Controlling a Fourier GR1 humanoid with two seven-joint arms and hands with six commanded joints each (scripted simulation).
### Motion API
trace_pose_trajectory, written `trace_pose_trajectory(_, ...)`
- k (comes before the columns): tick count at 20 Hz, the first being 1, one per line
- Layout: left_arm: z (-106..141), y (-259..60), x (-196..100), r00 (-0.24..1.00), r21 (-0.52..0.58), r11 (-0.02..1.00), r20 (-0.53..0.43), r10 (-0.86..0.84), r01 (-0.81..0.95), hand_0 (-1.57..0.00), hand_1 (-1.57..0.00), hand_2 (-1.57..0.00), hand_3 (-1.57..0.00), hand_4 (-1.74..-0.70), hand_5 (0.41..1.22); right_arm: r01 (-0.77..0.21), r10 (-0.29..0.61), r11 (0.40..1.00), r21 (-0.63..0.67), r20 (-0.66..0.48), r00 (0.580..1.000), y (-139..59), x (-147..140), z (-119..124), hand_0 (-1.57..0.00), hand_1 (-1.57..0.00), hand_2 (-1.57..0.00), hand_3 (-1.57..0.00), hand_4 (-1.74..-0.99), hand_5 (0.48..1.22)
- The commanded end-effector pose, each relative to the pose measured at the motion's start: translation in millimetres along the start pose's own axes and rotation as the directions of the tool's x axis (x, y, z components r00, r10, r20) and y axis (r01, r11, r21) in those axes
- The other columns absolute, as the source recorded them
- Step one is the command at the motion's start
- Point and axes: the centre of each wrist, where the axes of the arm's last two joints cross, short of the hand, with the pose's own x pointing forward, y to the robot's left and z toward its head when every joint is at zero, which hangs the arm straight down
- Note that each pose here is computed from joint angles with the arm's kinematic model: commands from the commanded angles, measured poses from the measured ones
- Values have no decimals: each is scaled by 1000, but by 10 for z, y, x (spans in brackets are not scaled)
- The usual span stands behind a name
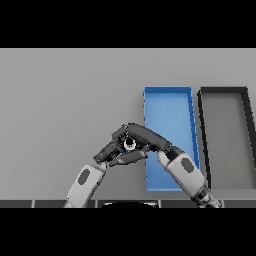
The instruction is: Pick up the blue pipe and place it into the blue bin.
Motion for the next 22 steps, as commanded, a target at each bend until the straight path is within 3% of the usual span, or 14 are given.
trace_pose_trajectory(1, 0, 15, -1, 1000, 1, 1000, 8, 0, 0, -1571, -1571, -1571, -1502, -1699, 1221, 0, 0, 1000, 8, 11, 1000, 20, -16, 7, -1343, -1343, -1354, -1186, -1628, 856)
trace_pose_trajectory(3, 4, -5, 19, 1000, -5, 1000, 12, 10, -10, -1571, -1571, -1571, -1464, -1713, 1221, -16, 16, 1000, 6, 37, 999, 59, -8, 30, -1425, -1425, -1432, -1304, -1665, 987)
trace_pose_trajectory(5, -10, 24, 26, 1000, 3, 1000, -8, 0, 0, -1571, -1571, -1571, -1437, -1722, 1221, -41, 40, 999, 10, 54, 998, 74, -37, 7, -1478, -1478, -1482, -1400, -1692, 1071)
trace_pose_trajectory(8, 11, 27, 34, 1000, 1, 1000, -8, -9, 9, -1571, -1571, -1571, -1428, -1730, 1221, -44, 44, 999, 2, 83, 996, 79, -52, 5, -1523, -1523, -1526, -1484, -1716, 1144)
trace_pose_trajectory(12, 17, 43, 33, 996, 36, 997, 34, -77, 76, -1571, -1571, -1571, -1454, -1724, 1221, -55, 59, 998, -39, 98, 993, 90, -19, 31, -1551, -1551, -1552, -1535, -1731, 1190)
trace_pose_trajectory(13, 20, 46, 49, 995, 50, 994, 15, -96, 95, -1462, -1342, -1293, -1166, -1599, 1221, -68, 72, 997, -46, 104, 992, 87, -38, 21, -1555, -1555, -1556, -1542, -1733, 1196)
trace_pose_trajectory(14, 38, 52, 41, 995, 28, 995, 10, -96, 95, -1169, -1073, -1034, -933, -1475, 1221, -67, 71, 997, -40, 102, 992, 86, -31, 11, -1558, -1558, -1559, -1548, -1734, 1201)
trace_pose_trajectory(17, 79, 114, 55, 990, -45, 990, -22, -138, 137, -598, -549, -529, -477, -1206, 1221, -48, 51, 998, -39, 62, 997, 154, 27, -3, -1565, -1565, -1565, -1559, -1738, 1211)
trace_pose_trajectory(19, 83, 98, 35, 984, -49, 985, -64, -166, 163, -383, -351, -338, -305, -1085, 1029, -55, 56, 998, -39, 28, 998, 170, 6, 14, -1567, -1567, -1567, -1563, -1739, 1214)
trace_pose_trajectory(22, 66, 129, 45, 984, -17, 989, -98, -150, 149, -195, -179, -173, -156, -996, 770, -71, 71, 996, -52, 9, 997, 166, 12, 0, -1569, -1569, -1569, -1567, -1740, 1218)
